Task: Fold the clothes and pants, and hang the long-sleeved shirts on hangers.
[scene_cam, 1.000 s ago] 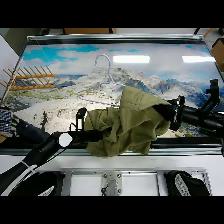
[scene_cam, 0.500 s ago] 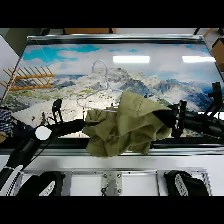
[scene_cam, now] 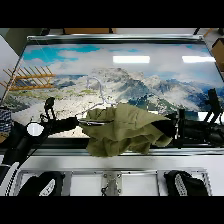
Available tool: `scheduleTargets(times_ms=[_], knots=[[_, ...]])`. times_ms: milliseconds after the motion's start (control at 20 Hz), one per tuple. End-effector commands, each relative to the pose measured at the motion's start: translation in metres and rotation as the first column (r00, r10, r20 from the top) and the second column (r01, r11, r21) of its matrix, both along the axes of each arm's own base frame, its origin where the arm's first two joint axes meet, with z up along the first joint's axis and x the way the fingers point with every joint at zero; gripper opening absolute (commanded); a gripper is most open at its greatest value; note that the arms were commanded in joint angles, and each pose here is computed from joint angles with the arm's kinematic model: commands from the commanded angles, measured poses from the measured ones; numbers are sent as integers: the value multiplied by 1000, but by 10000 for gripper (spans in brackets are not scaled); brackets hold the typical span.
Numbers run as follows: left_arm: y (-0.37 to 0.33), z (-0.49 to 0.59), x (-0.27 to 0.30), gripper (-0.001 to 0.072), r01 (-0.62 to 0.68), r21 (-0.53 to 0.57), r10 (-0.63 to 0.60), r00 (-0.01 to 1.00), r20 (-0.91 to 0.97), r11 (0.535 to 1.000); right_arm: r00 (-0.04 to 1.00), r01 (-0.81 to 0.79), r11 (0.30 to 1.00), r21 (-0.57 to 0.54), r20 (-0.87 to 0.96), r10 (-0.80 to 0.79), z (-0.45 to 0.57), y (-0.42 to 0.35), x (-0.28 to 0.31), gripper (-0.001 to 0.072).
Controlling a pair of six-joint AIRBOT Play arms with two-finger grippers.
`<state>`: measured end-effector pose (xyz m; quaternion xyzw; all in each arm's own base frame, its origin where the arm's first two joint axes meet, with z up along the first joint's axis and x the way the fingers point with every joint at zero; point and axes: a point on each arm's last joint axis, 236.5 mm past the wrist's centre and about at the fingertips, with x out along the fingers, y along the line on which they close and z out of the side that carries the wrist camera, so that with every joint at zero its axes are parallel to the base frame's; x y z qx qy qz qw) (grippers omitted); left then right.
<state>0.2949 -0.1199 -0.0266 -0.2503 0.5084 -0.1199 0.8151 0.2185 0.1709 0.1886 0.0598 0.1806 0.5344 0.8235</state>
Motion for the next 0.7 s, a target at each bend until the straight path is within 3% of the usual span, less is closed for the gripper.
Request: scheduleTargets(times_ms=[0, 250, 650], knots=[[-3, 7, 11, 10, 72, 20, -71, 997, -21, 997, 1000, -5, 1000, -11, -26, 5, -4, 0, -3, 7], [19, 30, 36, 10, 149, 134, -146, 989, -38, 980, 998, 2, 997, -73, -58, -6, -20, -5, -4, 7], [4, 139, 77, 10, 293, 163, -309, 948, 76, 942, 997, -27, 997, -71, -70, 22, -20, -2, -10, 7]])
